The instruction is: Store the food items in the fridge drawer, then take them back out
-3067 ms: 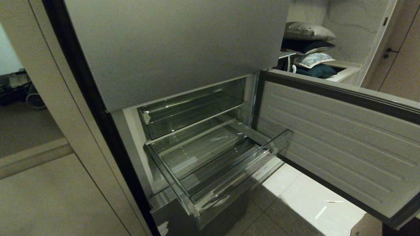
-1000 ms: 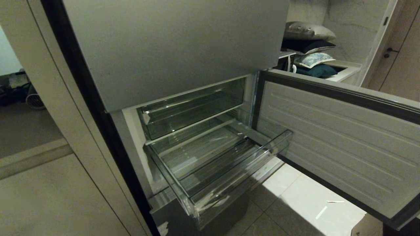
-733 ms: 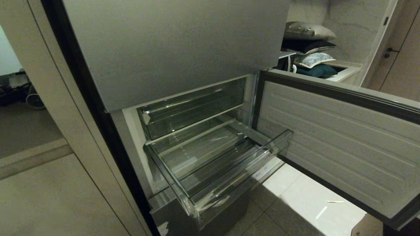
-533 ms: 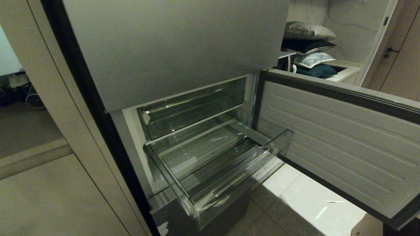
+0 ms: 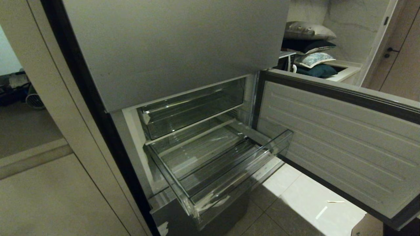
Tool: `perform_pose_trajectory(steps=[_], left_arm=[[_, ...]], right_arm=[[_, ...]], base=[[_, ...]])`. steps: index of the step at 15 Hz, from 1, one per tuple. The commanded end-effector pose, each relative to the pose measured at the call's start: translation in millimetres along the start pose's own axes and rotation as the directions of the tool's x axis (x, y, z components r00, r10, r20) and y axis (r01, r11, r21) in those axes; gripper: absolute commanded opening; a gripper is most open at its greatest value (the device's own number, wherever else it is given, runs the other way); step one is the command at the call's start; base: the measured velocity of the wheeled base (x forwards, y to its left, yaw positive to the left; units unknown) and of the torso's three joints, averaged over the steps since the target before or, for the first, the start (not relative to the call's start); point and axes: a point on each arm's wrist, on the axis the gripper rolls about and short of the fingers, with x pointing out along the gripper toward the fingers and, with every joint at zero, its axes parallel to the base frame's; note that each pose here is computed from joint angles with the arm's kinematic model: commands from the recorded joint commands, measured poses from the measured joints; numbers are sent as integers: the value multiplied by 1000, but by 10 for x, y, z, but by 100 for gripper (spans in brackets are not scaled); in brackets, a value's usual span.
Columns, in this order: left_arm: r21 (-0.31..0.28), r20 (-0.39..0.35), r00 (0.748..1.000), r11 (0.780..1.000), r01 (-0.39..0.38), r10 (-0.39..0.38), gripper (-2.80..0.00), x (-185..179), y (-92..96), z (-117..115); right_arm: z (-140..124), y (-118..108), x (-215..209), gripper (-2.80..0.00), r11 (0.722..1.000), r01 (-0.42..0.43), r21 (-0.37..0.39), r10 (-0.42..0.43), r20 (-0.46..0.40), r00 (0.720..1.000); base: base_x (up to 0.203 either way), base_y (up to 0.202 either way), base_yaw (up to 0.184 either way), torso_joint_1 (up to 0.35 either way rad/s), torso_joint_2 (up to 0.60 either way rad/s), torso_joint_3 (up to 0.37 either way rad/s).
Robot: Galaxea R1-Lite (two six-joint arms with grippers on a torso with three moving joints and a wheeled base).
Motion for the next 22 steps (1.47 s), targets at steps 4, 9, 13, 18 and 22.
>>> perform_pose_trajectory(steps=[4,9,13,18,22], left_arm=[[0,-1,1000,1000,0,0,-280,1,0,0],[0,-1,1000,1000,0,0,-280,1,0,0],[0,-1,1000,1000,0,0,-280,1,0,0],[0,-1,1000,1000,0,0,-280,1,0,0],[0,-1,1000,1000,0,0,-280,1,0,0]], right_arm=[[13,150,164,0,999,-41,-27,41,11,999],[41,184,248,0,998,-51,-39,52,20,998],[59,194,198,0,998,-47,-38,48,23,999],[31,230,-78,0,998,-53,-36,53,13,998],[-37,390,-625,0,992,-112,-54,112,10,994]], base=[[0,0,0,0,0,0],[0,0,0,0,0,0],[0,0,0,0,0,0],[0,0,0,0,0,0],[0,0,0,0,0,0]])
